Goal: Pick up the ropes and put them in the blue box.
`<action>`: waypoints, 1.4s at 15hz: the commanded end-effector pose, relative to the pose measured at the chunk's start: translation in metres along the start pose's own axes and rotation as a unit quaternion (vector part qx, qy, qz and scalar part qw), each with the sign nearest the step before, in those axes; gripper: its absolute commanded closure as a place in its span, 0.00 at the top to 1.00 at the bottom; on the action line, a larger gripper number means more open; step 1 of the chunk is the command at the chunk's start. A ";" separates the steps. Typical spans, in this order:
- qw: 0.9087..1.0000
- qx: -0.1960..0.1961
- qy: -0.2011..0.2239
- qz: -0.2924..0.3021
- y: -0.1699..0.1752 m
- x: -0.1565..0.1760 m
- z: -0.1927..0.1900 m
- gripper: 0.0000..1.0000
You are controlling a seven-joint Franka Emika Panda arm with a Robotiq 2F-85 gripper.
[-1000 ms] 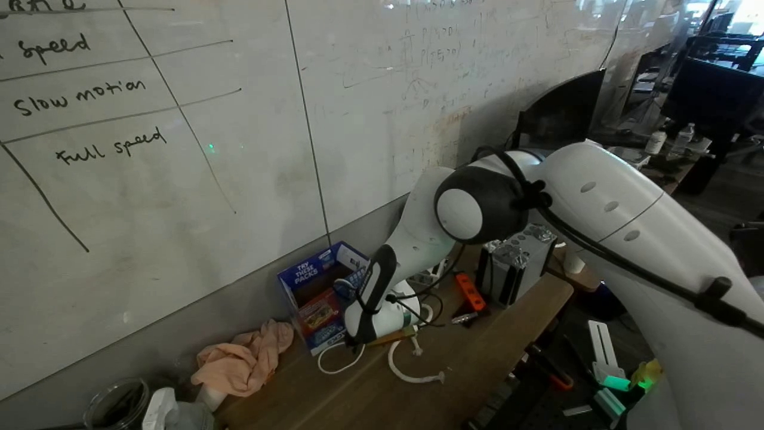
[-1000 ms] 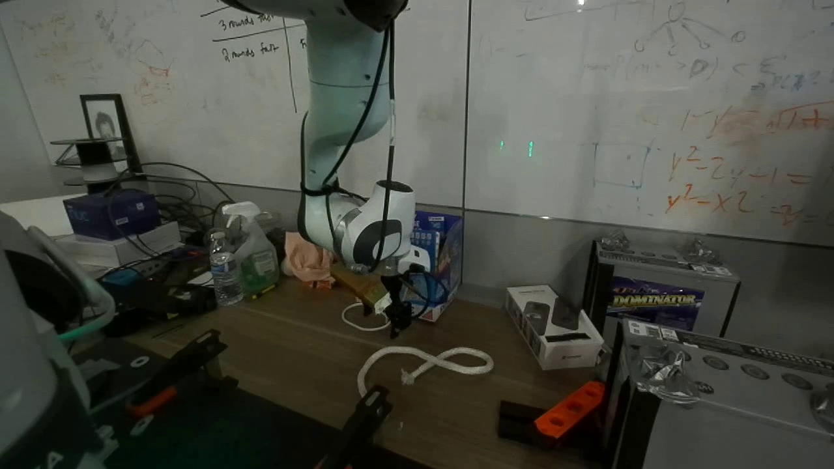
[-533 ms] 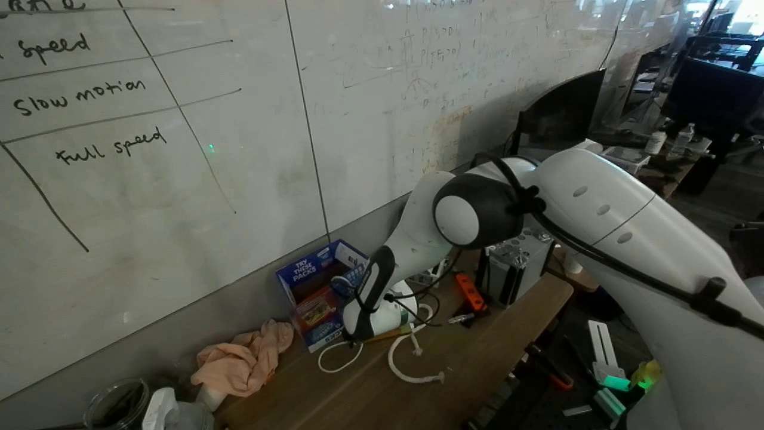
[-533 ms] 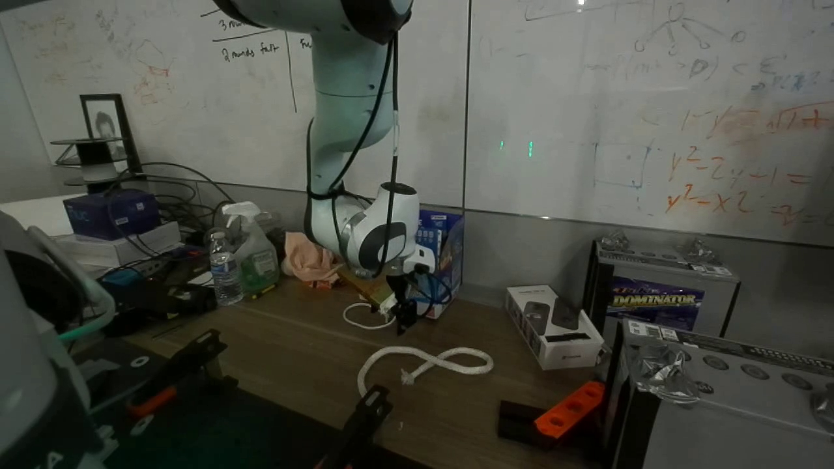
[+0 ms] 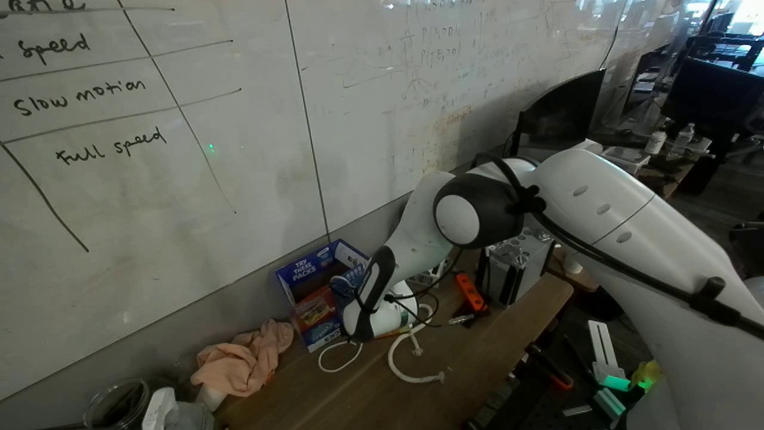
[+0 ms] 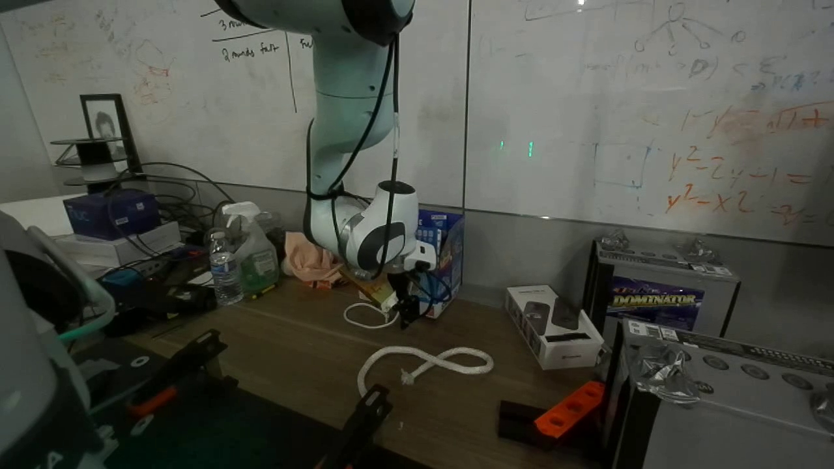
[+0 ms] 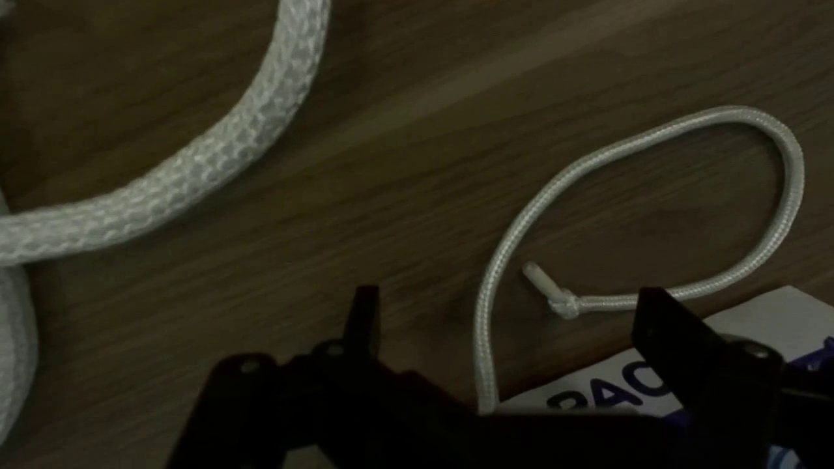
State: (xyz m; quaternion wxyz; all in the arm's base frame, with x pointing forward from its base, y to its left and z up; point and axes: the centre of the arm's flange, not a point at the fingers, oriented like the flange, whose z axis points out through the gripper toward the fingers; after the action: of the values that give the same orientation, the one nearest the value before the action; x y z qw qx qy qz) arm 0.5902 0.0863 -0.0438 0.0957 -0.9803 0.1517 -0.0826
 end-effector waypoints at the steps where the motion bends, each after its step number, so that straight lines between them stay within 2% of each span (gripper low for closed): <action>1: 1.000 0.006 0.019 0.001 0.003 0.000 -0.001 1.00; 2: 1.000 0.006 0.020 0.001 0.003 0.000 -0.001 0.78; 3: 1.000 0.007 0.022 0.000 0.003 0.000 -0.001 0.74; 12: 0.999 0.004 0.036 -0.002 0.005 0.001 0.001 0.04; 13: 0.999 0.003 0.038 -0.003 0.005 0.001 0.001 0.01; 16: 0.999 0.002 0.038 -0.003 0.007 0.001 0.000 0.00; 19: 0.999 0.005 0.033 -0.007 0.001 0.005 -0.022 0.01; 21: 0.999 0.015 0.037 -0.013 -0.007 0.012 -0.057 0.01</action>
State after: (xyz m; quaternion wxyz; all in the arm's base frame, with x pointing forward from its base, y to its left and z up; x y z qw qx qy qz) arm 0.5934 0.0821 -0.0391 0.0929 -0.9776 0.1518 -0.1124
